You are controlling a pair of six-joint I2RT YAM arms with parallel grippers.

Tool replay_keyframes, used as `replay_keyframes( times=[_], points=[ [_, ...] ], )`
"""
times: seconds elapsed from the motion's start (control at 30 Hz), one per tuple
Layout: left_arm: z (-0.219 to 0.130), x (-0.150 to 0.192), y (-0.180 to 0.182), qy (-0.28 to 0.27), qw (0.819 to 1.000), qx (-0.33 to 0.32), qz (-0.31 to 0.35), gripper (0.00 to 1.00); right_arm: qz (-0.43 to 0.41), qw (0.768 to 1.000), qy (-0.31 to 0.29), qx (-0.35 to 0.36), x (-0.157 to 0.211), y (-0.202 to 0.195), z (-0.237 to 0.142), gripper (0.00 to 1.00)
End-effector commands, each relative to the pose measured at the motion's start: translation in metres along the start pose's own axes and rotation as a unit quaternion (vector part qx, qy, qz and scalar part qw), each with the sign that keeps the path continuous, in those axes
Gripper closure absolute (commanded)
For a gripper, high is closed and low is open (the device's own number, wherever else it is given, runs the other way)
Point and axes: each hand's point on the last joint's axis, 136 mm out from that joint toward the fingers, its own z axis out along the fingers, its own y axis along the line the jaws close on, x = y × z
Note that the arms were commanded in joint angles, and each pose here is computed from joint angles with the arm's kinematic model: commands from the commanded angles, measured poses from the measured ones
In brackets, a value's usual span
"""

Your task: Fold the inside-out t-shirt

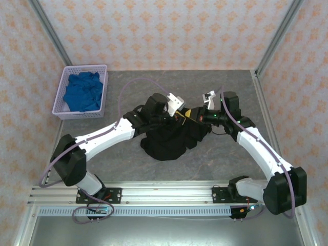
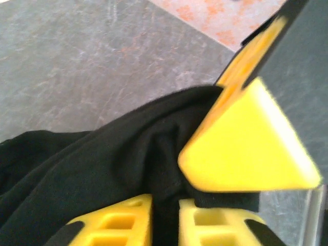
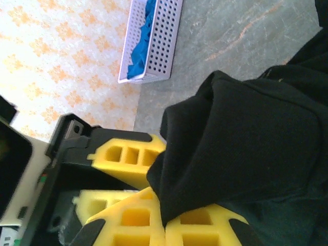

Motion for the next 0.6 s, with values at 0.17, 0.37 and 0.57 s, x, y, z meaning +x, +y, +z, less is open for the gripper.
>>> replay_keyframes(
  times=[0.17, 0.37, 0.57],
  points=[
    [-0.034, -0.033, -0.036, -0.052, 0.992, 0.112, -0.026, 1.00, -0.050, 0.994, -0.054, 0.085, -0.024, -0.009, -0.017, 0.97],
    [-0.050, -0.048, -0.010, -0.069, 0.975, 0.026, -0.209, 1.00, -0.096, 0.975, -0.137, 0.146, -0.031, -0.013, -0.039, 0.69],
    [-0.038, -0.051, -0.033, -0.043, 0.958, 0.022, -0.282, 1.00, -0.177, 0.963, -0.185, 0.081, 0.001, 0.009, -0.021, 0.49]
  ],
)
